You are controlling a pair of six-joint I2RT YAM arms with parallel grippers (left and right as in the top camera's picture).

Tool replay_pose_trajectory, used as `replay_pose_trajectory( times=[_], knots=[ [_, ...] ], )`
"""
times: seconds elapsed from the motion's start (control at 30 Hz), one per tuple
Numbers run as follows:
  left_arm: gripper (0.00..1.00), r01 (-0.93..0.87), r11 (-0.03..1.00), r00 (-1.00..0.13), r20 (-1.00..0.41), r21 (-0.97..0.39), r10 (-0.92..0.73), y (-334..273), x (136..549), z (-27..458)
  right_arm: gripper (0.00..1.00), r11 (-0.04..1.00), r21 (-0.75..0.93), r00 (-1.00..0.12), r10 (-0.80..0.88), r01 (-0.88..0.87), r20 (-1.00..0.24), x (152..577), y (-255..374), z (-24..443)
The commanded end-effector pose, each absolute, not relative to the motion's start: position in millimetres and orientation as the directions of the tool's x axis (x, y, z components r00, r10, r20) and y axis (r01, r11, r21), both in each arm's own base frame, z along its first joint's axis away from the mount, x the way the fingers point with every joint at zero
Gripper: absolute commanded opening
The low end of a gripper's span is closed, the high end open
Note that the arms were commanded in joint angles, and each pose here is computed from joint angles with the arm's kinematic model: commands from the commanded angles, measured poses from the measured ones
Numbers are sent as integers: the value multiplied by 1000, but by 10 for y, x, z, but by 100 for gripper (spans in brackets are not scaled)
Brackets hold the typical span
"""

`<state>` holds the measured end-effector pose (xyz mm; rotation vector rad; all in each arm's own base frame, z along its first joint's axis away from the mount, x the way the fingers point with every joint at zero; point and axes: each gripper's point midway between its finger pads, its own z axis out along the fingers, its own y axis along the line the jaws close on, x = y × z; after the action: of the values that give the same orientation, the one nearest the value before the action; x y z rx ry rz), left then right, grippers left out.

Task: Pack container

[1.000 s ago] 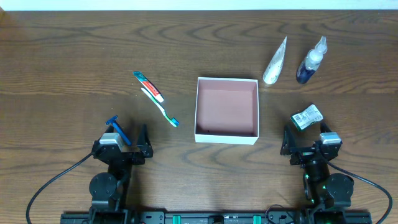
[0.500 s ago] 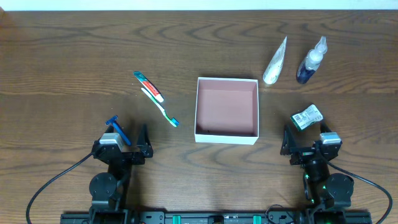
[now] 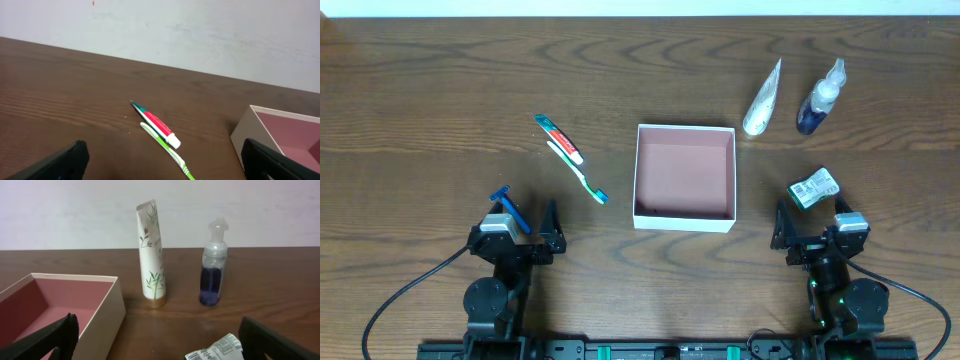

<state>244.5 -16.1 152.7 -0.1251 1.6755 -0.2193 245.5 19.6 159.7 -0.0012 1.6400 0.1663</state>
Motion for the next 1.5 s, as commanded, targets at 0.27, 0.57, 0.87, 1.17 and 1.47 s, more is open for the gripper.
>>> replay_pose_trajectory(
  times=[0.27, 0.57, 0.87, 1.17, 1.47],
  knots=[
    [98, 52, 979, -170, -967, -199, -188, -187, 2435, 1362, 99, 991, 94, -73, 88, -94, -993, 2456, 171, 1592],
    [98, 52, 979, -170, -967, -199, -188, -187, 2435, 1362, 99, 991, 94, -73, 87, -94, -994, 2456, 171, 1592],
    [98, 52, 979, -170, -967, -199, -188, -187, 2435, 1362, 99, 989, 114, -74, 107, -94, -991, 2456, 174, 1595],
    [98, 52, 979, -170, -967, -199, -188, -188, 2435, 1362, 99, 978, 170, -37, 166, -125, -985, 2455, 223, 1712],
    [98, 53, 979, -170, -967, -199, -187, -188, 2435, 1362, 99, 967, 162, 10, 167, -195, -986, 2409, 328, 1953]
  ],
)
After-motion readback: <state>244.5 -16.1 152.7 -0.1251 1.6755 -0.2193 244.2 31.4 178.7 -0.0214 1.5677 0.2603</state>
